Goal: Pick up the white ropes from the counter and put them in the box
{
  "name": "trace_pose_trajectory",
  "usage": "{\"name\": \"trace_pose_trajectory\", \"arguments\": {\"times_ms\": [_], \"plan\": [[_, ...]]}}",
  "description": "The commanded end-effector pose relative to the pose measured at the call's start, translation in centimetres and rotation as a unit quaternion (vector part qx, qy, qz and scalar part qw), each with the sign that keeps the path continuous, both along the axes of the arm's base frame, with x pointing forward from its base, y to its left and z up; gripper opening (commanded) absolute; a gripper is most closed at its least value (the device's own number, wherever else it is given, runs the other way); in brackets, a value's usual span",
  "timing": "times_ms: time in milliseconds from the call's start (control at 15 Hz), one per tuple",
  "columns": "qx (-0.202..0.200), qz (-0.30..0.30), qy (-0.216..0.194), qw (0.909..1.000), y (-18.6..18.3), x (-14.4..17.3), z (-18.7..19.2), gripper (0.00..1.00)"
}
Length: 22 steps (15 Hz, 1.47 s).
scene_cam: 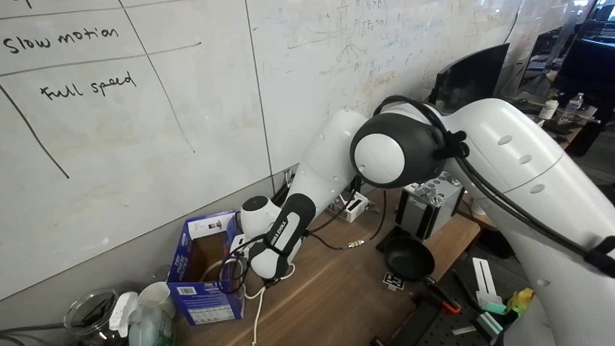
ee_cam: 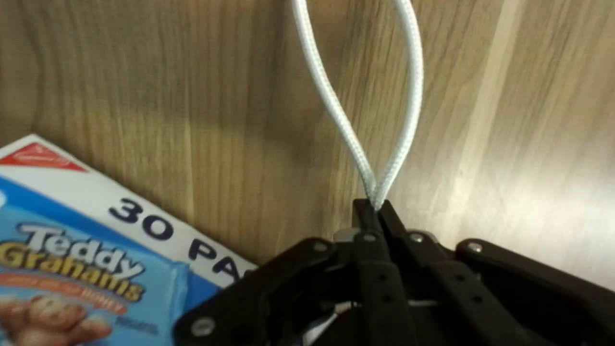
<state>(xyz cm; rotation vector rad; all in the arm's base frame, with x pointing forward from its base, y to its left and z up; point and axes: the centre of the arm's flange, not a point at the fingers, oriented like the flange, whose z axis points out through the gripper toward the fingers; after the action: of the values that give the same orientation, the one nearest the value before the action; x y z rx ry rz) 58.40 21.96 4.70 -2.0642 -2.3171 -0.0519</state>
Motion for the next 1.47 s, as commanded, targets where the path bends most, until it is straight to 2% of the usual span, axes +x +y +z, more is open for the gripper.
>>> {"name": "trace_pose_trajectory", "arguments": {"times_ms": [0,333,800,1133,1400], "plan": [[-0.033,0.006,-0.039,0.9987,2.7,-2.8,7.1,0.01],[-0.048,-0.004,-0.094,0.9943,6.3,-4.9,16.3,0.01],[-0.062,-0.078,-0.145,0.9844,10.3,-3.6,28.1,0.01],[-0.037,-0.12,-0.173,0.9768,13.4,-2.2,33.0,0.01],[-0.017,-0.134,-0.184,0.9737,15.9,-1.5,34.1,0.01]]}}
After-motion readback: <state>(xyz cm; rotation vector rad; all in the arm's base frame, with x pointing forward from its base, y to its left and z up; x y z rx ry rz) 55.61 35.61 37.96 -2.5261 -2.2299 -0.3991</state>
